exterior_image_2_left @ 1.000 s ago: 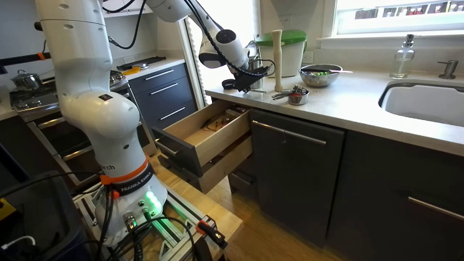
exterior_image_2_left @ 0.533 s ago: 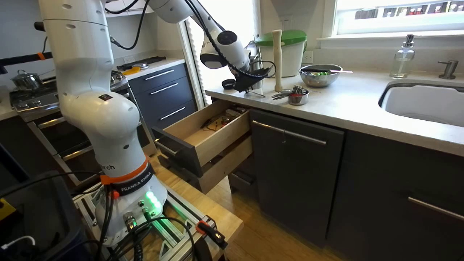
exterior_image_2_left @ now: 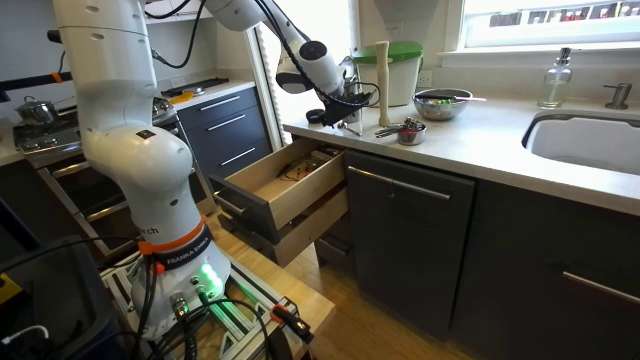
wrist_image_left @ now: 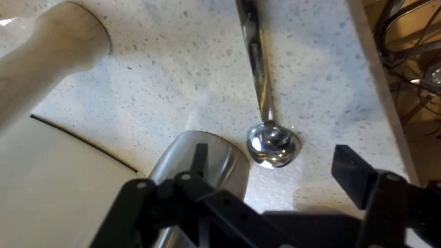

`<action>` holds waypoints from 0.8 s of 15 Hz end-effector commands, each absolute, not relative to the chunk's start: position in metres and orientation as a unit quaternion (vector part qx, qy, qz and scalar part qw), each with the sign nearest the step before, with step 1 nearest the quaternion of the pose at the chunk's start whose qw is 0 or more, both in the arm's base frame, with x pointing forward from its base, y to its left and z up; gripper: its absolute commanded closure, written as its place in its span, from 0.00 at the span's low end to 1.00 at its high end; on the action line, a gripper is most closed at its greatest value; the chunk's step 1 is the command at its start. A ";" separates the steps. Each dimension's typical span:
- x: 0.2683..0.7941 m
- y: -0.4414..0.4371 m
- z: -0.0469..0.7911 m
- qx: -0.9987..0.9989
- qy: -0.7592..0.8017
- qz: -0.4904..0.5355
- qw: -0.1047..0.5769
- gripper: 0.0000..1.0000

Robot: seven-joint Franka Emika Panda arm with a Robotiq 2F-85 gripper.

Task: Remove the silver ladle from the drawer and put it on the counter

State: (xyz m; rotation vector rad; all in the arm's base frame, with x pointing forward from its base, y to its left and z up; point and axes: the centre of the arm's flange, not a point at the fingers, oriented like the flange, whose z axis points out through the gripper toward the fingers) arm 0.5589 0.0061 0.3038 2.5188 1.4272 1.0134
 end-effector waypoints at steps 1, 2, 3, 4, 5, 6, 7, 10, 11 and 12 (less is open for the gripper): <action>0.538 0.012 0.331 0.839 0.443 0.314 0.028 0.00; 0.532 0.013 0.339 0.847 0.432 0.309 0.026 0.00; 0.524 0.013 0.346 0.851 0.426 0.305 0.030 0.00; 0.512 0.012 0.354 0.857 0.418 0.299 0.035 0.00; 0.503 0.012 0.361 0.860 0.416 0.293 0.040 0.00; 0.490 0.013 0.370 0.861 0.414 0.292 0.038 0.00; 0.478 0.015 0.376 0.860 0.418 0.291 0.031 0.00; 0.452 0.021 0.388 0.857 0.428 0.285 0.006 0.00; 0.442 0.027 0.391 0.850 0.440 0.289 -0.024 0.00; 0.435 0.036 0.396 0.839 0.453 0.296 -0.059 0.00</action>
